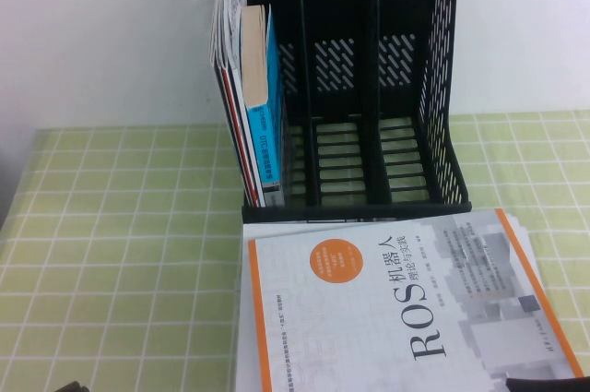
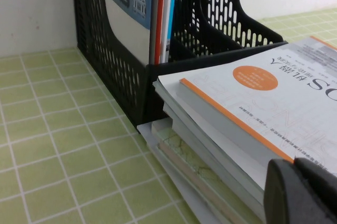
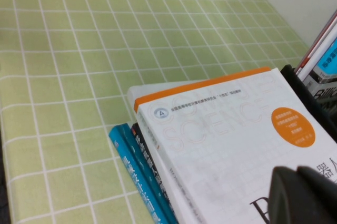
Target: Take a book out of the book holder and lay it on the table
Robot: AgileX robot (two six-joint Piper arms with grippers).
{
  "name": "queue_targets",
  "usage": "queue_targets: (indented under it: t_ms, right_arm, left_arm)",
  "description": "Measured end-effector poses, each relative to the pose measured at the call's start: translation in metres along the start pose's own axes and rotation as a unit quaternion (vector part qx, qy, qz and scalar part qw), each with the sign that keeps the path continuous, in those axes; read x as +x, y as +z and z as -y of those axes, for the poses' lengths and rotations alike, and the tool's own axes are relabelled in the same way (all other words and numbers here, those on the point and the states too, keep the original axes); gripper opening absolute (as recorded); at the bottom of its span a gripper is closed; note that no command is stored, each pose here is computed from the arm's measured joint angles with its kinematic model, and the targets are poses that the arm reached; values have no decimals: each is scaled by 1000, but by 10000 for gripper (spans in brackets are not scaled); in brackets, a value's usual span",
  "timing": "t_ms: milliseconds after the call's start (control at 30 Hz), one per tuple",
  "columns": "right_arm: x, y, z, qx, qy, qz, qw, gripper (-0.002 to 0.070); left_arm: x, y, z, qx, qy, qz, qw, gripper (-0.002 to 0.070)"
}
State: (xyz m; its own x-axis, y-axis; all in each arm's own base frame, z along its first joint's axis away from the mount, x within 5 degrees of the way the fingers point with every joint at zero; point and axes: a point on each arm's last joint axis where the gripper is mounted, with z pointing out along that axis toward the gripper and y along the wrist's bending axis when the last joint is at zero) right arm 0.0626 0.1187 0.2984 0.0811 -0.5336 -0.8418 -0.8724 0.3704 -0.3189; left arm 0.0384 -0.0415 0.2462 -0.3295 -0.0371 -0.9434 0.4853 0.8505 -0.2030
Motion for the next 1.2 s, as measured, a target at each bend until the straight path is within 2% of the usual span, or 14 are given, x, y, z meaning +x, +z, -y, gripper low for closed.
queue_targets:
  t_ms: [167, 267, 333, 433, 533, 700, 800, 867, 967, 1100, 1200]
  right_arm:
    - [1, -3, 2, 7, -3, 4, 1000, -1]
    - [9, -11, 12, 51, 7, 20, 998, -1]
    - [17, -17, 19, 89, 45, 48, 994, -1]
    - [39, -24, 23, 158, 111, 103, 976, -1]
    - [70, -28, 23, 231, 171, 136, 948, -1]
    - [122, -32, 12, 336, 297, 158, 880, -1]
    - [136, -37, 8, 385, 329, 178, 844, -1]
    - [137, -42, 7, 409, 322, 191, 833, -1]
    - [137, -46, 6, 431, 300, 194, 828, -1]
    - [144, -47, 6, 449, 329, 173, 813, -1]
    - [146, -48, 7, 457, 326, 161, 812, -1]
  left_arm:
    - [1, 0, 1, 3, 4, -6, 1000, -1]
    - [1, 0, 1, 4, 6, -7, 1000, -1]
    - [1, 0, 1, 4, 6, -7, 1000, -1]
    - [1, 0, 1, 4, 7, -7, 1000, -1]
    - [1, 0, 1, 4, 8, -7, 1000, -1]
    - [1, 0, 1, 4, 8, -6, 1000, -1]
    - [1, 0, 1, 4, 8, -6, 1000, -1]
    - [1, 0, 1, 4, 8, -6, 1000, -1]
    - [1, 0, 1, 4, 9, -6, 1000, -1]
    - [1, 0, 1, 4, 10, -6, 1000, -1]
    - [1, 0, 1, 4, 10, -6, 1000, -1]
